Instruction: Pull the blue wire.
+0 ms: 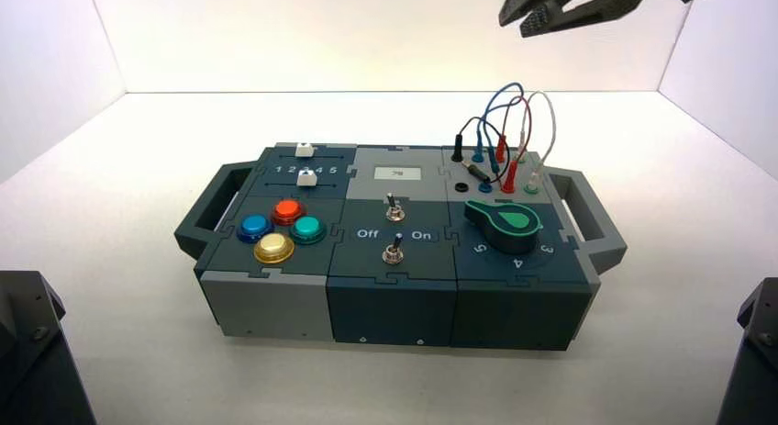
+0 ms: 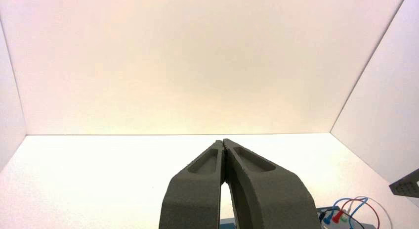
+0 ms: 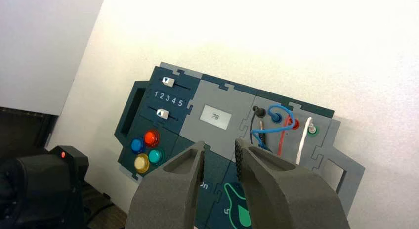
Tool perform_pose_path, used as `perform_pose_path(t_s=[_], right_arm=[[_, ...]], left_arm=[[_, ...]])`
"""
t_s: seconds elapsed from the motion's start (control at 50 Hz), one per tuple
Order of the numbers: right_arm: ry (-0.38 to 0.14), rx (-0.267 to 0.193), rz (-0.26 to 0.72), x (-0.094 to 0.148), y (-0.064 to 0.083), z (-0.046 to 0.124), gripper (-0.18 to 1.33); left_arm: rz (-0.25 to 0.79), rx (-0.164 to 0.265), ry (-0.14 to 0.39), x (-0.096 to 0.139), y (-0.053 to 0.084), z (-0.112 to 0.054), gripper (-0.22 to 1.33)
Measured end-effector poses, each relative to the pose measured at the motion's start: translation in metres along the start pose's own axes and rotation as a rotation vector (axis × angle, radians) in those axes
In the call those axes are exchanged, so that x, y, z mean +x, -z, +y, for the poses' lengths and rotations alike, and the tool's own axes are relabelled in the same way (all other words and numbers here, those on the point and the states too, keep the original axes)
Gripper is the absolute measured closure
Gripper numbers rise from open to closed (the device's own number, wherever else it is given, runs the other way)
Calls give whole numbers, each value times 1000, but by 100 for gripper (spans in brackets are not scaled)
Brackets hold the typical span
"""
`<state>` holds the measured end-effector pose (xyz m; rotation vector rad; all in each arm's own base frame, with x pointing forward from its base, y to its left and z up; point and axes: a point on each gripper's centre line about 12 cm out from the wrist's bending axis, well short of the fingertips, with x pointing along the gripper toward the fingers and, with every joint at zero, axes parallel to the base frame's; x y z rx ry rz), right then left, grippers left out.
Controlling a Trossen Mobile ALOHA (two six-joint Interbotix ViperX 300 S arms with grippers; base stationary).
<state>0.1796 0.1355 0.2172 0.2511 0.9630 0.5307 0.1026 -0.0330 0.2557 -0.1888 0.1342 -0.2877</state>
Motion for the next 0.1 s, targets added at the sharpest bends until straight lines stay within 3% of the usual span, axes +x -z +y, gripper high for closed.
perform_pose_path(t_s=[0.1], right_arm=[[-1, -4, -13, -3, 2, -1, 43]], left_arm=[[0, -3, 2, 0, 0, 0, 128]])
